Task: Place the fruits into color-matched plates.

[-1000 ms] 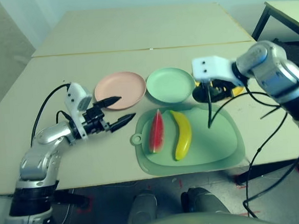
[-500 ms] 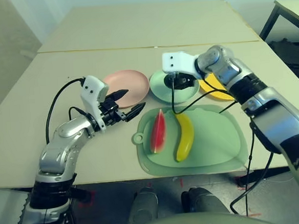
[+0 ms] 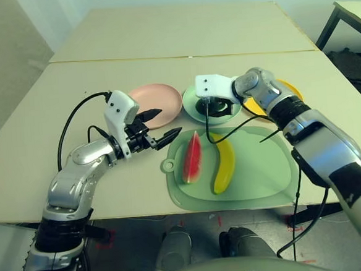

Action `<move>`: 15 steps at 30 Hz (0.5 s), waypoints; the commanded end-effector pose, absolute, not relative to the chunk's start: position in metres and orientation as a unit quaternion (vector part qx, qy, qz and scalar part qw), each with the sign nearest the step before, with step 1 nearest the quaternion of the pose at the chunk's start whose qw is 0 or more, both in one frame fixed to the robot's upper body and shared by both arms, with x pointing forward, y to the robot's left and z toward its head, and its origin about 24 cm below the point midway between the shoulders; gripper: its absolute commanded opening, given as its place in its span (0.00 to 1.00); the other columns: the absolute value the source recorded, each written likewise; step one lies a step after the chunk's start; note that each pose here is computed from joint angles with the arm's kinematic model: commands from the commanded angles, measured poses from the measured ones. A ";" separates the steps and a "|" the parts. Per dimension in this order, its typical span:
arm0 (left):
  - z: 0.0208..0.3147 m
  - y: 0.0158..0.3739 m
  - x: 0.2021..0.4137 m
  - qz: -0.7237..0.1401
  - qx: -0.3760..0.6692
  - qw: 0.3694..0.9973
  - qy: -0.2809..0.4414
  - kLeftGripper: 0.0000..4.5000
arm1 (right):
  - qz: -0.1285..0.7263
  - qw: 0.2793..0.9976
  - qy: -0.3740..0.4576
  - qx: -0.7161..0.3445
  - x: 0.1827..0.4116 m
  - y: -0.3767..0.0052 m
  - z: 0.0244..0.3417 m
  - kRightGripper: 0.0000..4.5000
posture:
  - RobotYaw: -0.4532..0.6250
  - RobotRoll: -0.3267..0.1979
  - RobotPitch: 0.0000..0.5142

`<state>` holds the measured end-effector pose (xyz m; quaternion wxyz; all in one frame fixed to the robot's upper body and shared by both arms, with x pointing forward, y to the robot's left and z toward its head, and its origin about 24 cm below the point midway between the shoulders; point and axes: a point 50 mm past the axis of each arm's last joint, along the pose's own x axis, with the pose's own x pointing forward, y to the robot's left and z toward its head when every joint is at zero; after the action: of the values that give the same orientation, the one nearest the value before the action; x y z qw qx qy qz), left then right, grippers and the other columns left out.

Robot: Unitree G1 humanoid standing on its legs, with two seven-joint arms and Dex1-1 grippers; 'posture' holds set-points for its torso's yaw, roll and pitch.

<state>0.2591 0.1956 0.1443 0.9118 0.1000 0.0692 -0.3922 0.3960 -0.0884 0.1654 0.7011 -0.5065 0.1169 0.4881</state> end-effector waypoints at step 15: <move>0.132 0.221 0.246 -0.466 0.120 0.867 0.127 1.00 | 0.636 0.416 0.045 -0.649 0.300 -0.136 0.212 1.00 | 0.52 0.62 0.12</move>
<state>0.2490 0.2201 0.1338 0.8792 0.1281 0.1182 -0.4434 0.3136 -0.1436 0.2115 0.4591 -0.6405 0.0631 0.6123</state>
